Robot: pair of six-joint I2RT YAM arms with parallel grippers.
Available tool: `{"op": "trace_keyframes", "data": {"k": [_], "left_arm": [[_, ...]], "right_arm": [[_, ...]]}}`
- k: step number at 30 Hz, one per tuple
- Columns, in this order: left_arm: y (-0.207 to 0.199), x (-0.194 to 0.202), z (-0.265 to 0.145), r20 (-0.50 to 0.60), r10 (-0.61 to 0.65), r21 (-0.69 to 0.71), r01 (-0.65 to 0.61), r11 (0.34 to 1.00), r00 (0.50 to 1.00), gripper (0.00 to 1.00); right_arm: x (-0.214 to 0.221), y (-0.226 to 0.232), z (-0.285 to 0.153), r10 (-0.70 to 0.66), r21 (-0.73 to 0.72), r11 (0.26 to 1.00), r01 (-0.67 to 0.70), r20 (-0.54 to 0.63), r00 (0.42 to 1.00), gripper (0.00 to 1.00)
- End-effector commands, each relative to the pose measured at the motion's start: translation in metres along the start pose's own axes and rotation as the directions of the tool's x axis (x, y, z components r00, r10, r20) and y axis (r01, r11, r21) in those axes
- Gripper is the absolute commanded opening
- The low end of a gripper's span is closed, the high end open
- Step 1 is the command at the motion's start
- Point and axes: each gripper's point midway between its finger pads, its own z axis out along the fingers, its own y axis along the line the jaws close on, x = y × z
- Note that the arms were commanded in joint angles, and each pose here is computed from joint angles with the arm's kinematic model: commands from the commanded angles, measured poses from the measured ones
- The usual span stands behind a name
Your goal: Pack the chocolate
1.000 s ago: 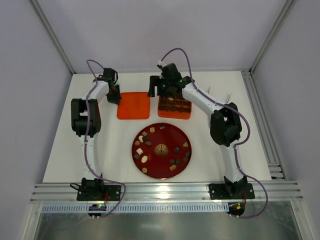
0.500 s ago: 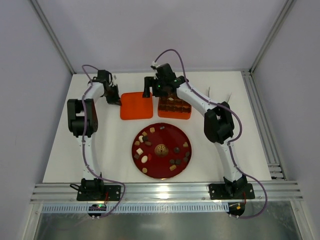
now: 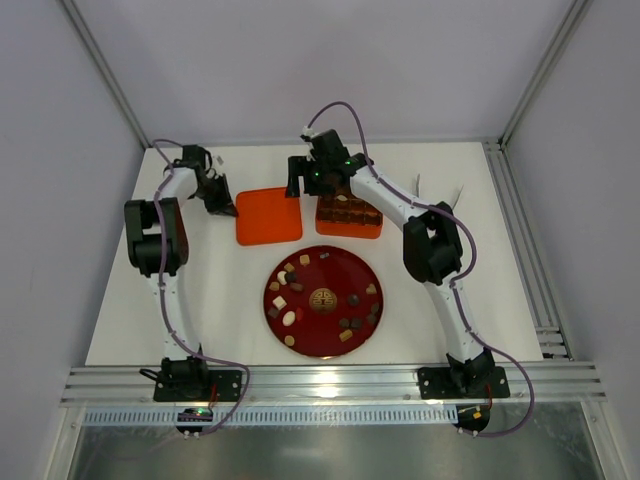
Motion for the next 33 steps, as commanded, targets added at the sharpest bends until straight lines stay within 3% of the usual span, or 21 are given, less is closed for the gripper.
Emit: {"op": "trace_keyframes", "data": {"k": [1, 33], "left_arm": [[-0.013, -0.009, -0.029, 0.034, -0.018, 0.058, 0.016, 0.998, 0.999, 0.00], [-0.029, -0.015, -0.082, 0.075, -0.099, 0.211, 0.081, 0.974, 0.992, 0.00]], "right_arm": [[-0.017, 0.010, -0.008, -0.025, -0.015, 1.000, 0.026, 0.041, 0.999, 0.80], [0.007, 0.022, 0.013, 0.018, -0.061, 0.998, -0.019, -0.008, 1.000, 0.80]]}}
